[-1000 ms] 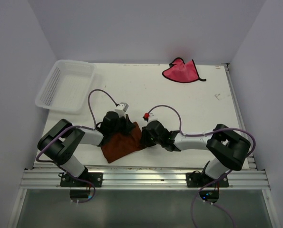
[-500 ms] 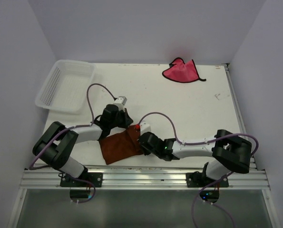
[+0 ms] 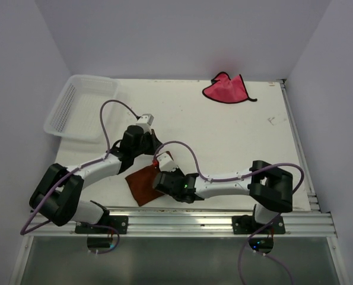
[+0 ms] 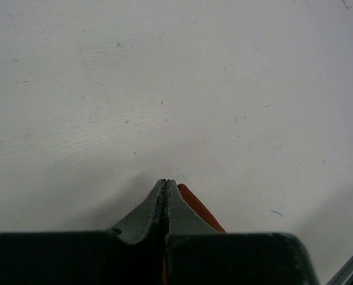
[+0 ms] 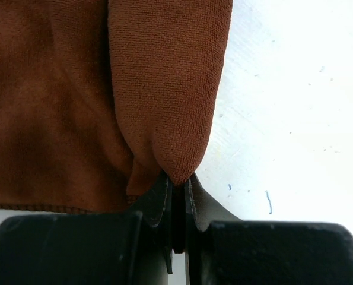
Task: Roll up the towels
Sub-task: Roll the towel
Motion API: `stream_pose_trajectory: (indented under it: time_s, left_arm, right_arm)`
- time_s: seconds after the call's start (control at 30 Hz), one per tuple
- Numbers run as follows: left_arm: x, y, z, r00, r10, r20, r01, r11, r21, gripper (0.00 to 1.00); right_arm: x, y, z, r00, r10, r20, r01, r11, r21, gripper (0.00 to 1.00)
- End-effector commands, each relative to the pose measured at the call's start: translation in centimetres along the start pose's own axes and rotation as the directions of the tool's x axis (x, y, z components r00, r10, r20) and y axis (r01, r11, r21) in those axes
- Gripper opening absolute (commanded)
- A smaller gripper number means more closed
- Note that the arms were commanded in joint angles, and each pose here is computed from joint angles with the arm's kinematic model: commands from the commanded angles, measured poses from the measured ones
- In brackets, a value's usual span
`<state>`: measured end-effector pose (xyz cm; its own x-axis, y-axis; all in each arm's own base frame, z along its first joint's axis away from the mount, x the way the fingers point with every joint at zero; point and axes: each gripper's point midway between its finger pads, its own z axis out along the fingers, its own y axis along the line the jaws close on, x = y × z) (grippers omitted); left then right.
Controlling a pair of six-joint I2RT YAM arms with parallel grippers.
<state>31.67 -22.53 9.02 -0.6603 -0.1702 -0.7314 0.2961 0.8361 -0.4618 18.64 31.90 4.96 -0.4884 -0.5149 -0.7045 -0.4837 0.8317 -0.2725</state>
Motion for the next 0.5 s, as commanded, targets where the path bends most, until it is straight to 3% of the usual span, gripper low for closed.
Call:
stream_pose_trajectory:
  time_s: [0.0,0.17,0.47]
  left_arm:
    - [-0.6,0.1,-0.9,1.0,-0.014,0.025,0.014,1.0,-0.014,0.0]
    - [-1.4,0.2,-1.3,0.999,-0.017,0.044,0.018,0.999,-0.027,0.0]
    - [-2.8,0.5,-2.3,0.996,-0.02,0.09,0.024,0.999,-0.042,0.0]
  right_arm:
    - [-1.1,-2.0,-0.3,0.994,-0.107,0.011,0.105,0.984,0.144,0.0]
    - [-2.5,-1.4,-0.6,0.975,-0.22,0.019,0.21,0.951,0.226,0.0]
    - [-2.0,1.0,-0.3,0.884,-0.466,-0.041,0.455,0.836,0.306,0.0]
